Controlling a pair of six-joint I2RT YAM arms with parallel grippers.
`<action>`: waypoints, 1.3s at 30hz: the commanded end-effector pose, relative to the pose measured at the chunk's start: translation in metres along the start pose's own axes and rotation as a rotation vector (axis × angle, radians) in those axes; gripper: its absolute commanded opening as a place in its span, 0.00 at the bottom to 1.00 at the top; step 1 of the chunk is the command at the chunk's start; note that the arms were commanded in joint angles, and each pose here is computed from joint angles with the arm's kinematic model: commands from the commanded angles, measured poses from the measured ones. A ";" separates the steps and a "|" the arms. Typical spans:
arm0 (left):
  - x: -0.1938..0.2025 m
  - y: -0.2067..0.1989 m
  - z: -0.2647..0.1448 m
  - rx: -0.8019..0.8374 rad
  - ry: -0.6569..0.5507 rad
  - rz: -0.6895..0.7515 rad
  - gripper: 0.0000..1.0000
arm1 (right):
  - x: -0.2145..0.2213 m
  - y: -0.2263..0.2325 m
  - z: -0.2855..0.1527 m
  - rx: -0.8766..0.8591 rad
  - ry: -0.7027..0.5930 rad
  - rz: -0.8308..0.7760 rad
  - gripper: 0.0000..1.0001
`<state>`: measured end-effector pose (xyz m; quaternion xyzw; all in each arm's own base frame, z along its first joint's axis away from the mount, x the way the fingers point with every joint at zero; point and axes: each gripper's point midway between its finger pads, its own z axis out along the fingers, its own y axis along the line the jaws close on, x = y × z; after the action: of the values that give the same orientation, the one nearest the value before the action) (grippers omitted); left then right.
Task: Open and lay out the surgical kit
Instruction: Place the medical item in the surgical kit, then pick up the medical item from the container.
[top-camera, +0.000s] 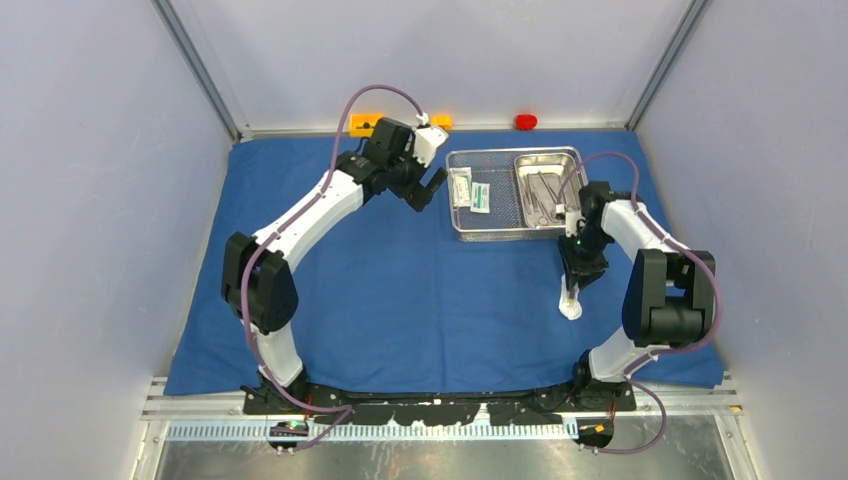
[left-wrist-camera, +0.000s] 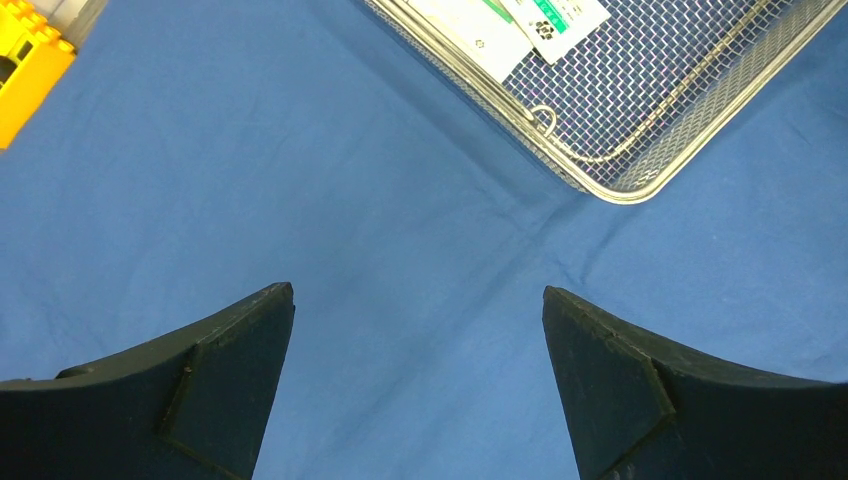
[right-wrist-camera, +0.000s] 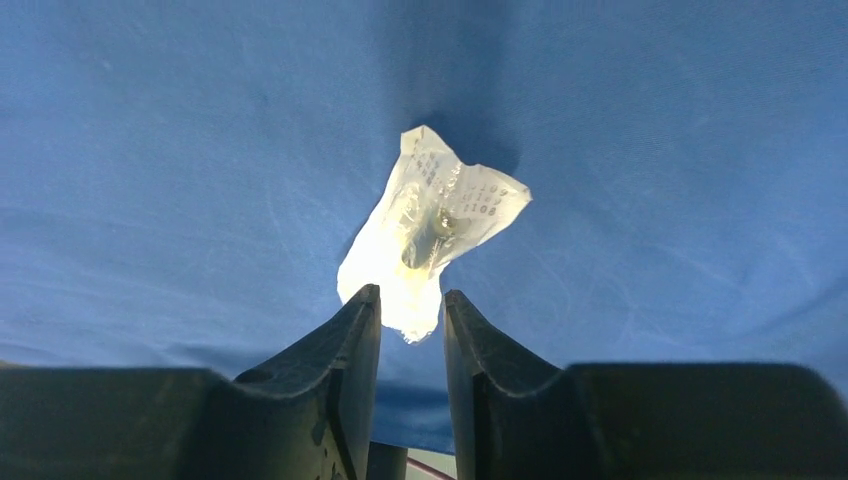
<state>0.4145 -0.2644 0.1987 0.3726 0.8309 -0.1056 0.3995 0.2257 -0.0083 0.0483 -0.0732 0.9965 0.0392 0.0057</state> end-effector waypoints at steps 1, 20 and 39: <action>-0.026 0.013 -0.019 -0.051 -0.075 0.029 0.98 | -0.039 -0.004 -0.049 0.043 -0.195 -0.016 0.37; -0.011 0.022 -0.049 -0.108 -0.088 -0.002 1.00 | -0.275 0.115 -0.070 -0.033 -0.631 -0.020 0.59; -0.004 0.023 -0.053 -0.117 -0.086 -0.014 1.00 | -0.327 0.138 0.003 -0.030 -0.601 0.049 0.65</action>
<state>0.3985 -0.2282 0.2116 0.3536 0.8355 -0.0730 0.4141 0.5069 0.1656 0.0419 -0.0479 0.9633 0.0653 0.2561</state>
